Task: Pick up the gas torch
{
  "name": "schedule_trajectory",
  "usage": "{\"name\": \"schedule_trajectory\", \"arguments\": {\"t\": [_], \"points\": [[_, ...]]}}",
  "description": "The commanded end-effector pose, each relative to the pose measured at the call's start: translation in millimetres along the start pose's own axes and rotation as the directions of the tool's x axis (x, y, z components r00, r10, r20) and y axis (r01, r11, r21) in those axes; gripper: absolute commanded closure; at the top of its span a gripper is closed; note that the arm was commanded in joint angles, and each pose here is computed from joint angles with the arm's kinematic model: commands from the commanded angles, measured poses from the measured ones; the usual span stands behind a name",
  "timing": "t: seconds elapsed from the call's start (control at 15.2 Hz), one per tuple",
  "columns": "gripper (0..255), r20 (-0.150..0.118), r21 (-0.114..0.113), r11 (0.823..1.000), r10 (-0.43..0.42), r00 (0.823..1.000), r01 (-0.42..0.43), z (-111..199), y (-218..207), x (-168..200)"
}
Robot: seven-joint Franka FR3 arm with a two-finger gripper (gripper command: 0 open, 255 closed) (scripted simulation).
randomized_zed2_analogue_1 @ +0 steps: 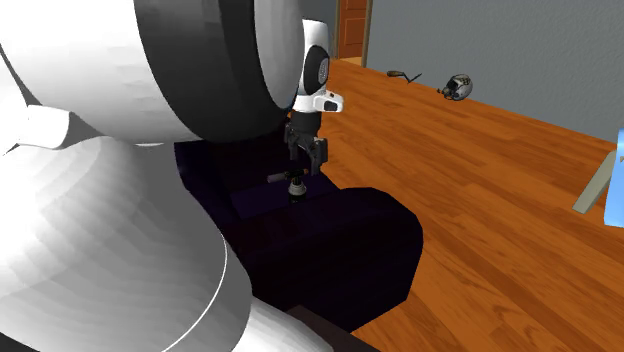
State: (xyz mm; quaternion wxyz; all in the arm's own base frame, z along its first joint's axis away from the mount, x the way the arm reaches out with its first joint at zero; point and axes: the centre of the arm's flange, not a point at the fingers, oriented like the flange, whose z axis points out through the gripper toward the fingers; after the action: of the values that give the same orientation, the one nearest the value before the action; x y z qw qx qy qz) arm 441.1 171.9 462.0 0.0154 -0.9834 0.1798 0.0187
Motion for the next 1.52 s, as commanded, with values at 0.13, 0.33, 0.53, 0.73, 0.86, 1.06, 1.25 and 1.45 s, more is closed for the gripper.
{"name": "schedule_trajectory", "arguments": {"t": [0.13, 0.33, 0.53, 0.73, 0.86, 1.06, 1.25, 1.45], "points": [[0, 0.002, 0.002, 0.999, 0.045, 0.999, -0.045, 29.9, -42.2, 17.5], [0, 0.004, 0.002, 0.997, 0.077, 0.997, -0.077, 50.9, -73.0, 30.8], [0, 0.006, 0.002, 0.994, 0.109, 0.994, -0.109, 72.0, -103.4, 45.1], [0, 0.008, 0.002, 0.990, 0.141, 0.990, -0.141, 93.1, -133.3, 60.4], [0, 0.009, 0.002, 0.987, 0.162, 0.987, -0.162, 107.2, -153.0, 71.0], [0, 0.011, 0.002, 0.981, 0.194, 0.981, -0.194, 128.3, -182.1, 87.8], [0, 0.012, 0.002, 0.981, 0.196, 0.980, -0.196, 140.5, -184.1, 89.6], [0, 0.012, 0.002, 0.981, 0.196, 0.980, -0.196, 156.3, -183.7, 90.3]]}}
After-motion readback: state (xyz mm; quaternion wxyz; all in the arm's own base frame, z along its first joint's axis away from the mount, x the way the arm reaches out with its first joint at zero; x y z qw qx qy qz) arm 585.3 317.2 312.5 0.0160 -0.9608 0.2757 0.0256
